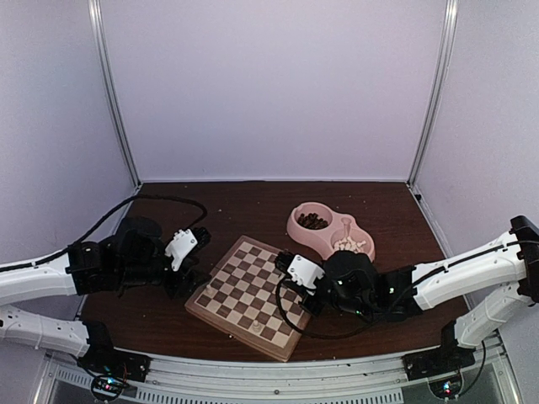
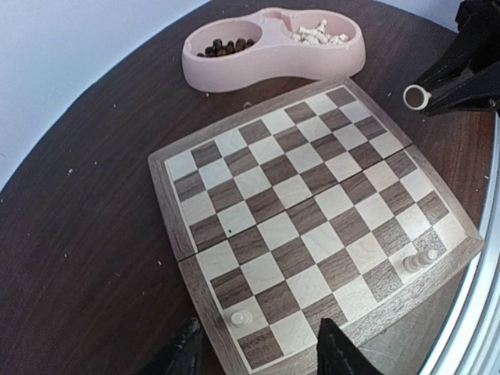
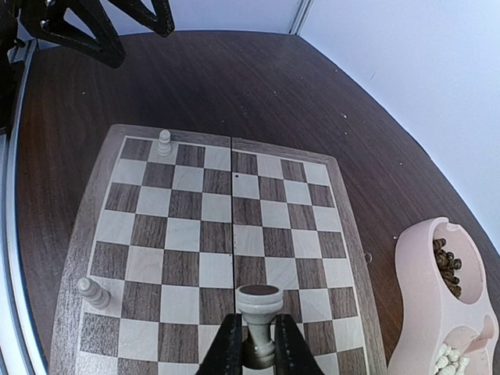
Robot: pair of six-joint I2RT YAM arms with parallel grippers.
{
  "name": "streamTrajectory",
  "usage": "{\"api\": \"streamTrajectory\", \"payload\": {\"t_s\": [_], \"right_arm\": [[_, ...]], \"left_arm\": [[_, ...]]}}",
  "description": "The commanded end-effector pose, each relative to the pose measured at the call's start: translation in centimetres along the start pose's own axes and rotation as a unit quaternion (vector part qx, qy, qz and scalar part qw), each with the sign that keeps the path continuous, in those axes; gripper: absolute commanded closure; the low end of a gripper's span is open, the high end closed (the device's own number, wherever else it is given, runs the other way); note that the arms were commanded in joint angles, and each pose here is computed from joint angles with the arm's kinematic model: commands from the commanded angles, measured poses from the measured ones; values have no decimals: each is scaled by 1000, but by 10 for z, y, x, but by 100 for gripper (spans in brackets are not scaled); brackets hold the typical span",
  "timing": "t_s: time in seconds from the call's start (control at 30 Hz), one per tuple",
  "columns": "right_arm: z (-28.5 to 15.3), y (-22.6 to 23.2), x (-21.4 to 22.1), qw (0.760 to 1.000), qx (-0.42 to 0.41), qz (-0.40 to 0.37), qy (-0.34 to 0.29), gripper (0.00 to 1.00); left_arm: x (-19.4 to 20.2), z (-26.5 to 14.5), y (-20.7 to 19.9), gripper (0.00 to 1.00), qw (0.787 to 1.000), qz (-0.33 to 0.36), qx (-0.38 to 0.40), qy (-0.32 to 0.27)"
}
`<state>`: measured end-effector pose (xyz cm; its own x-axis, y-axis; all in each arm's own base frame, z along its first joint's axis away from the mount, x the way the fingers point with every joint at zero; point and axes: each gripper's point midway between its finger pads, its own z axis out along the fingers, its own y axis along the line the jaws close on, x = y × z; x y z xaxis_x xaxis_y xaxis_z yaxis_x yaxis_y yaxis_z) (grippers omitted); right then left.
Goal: Set up the chess pieces on the board
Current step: Pass from the right arm to the left
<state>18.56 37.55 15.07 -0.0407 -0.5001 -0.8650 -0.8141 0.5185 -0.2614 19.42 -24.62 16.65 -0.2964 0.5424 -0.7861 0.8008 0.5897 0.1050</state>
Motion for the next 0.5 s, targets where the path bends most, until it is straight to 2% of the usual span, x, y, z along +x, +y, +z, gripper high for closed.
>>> {"api": "streamTrajectory", "payload": {"t_s": [0.0, 0.07, 0.1, 0.13, 0.2, 0.3, 0.47], "right_arm": [[1, 4, -7, 1000, -9, 0, -5, 99], [2, 6, -7, 1000, -14, -1, -5, 99], [2, 8, -7, 1000, -18, 0, -5, 99], [4, 9, -6, 1000, -22, 0, -4, 99], [7, 16, -7, 999, -39, -1, 0, 99], [12, 27, -4, 998, -66, -3, 12, 100], [14, 33, -3, 996, -83, -4, 15, 100]], "left_arm": [[-24, -5, -3, 44, 996, 3, 6, -86], [-23, -3, -1, 36, 996, -2, -1, -93], [-22, -1, -3, 26, 995, -2, 3, -95], [-23, 1, -5, 21, 995, -2, 7, -101], [-25, 5, -10, 14, 994, 2, 20, -112], [-32, 11, -9, 12, 992, -21, 21, -122], [-71, 5, -16, 9, 983, -42, 50, -171]]}}
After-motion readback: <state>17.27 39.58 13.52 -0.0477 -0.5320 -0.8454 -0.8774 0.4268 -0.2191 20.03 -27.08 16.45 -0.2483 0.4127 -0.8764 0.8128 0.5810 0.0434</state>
